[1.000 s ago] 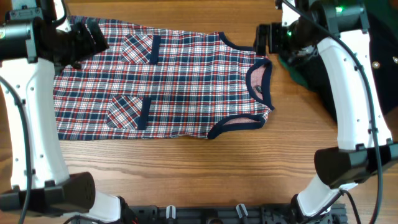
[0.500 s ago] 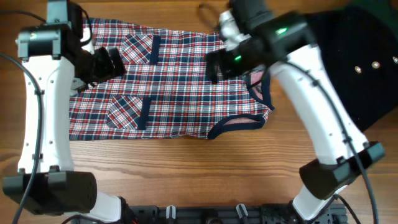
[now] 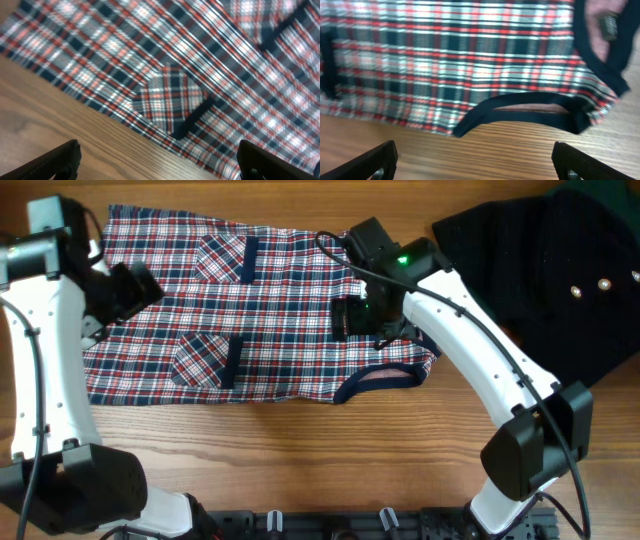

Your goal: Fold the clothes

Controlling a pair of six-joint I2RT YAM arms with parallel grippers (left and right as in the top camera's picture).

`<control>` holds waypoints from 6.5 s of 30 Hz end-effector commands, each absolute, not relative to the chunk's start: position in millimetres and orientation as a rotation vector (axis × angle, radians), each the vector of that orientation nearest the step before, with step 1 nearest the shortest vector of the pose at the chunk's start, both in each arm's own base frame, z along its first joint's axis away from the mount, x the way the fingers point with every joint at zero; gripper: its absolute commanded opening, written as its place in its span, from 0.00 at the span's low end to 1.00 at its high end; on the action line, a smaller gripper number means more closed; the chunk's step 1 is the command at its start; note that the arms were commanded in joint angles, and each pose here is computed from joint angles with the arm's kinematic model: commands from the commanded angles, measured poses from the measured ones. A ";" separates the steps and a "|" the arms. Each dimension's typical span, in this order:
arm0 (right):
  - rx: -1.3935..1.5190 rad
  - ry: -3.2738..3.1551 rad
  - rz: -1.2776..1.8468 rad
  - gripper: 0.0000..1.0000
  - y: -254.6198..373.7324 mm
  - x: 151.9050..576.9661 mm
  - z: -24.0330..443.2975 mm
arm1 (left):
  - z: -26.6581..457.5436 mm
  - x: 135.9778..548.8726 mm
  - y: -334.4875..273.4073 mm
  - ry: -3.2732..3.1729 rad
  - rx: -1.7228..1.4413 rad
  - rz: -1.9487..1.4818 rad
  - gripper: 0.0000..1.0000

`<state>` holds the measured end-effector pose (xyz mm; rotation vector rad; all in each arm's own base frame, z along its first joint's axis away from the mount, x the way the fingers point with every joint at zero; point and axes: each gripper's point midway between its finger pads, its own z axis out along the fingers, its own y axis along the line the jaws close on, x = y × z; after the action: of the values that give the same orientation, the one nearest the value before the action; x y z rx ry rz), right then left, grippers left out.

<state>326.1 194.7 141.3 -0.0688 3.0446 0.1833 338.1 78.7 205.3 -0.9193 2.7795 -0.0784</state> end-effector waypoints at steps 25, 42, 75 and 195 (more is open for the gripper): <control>0.522 2.848 0.287 1.00 83.3 272.4 120.5 | 181.9 249.7 146.7 2.248 -1.455 -0.006 1.00; 0.757 2.880 0.308 1.00 58.5 299.2 51.8 | 105.5 231.6 231.3 2.118 -1.918 0.102 1.00; 0.736 2.923 0.323 1.00 62.2 288.0 27.8 | 37.2 257.9 271.3 2.124 -1.926 0.199 0.94; 0.632 2.810 0.360 0.04 12.3 278.7 120.8 | 167.2 270.9 239.9 2.001 -1.606 0.003 0.04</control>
<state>294.2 21.1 123.2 0.5657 2.7478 0.4274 280.2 242.9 171.8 -1.5823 1.9574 -0.0299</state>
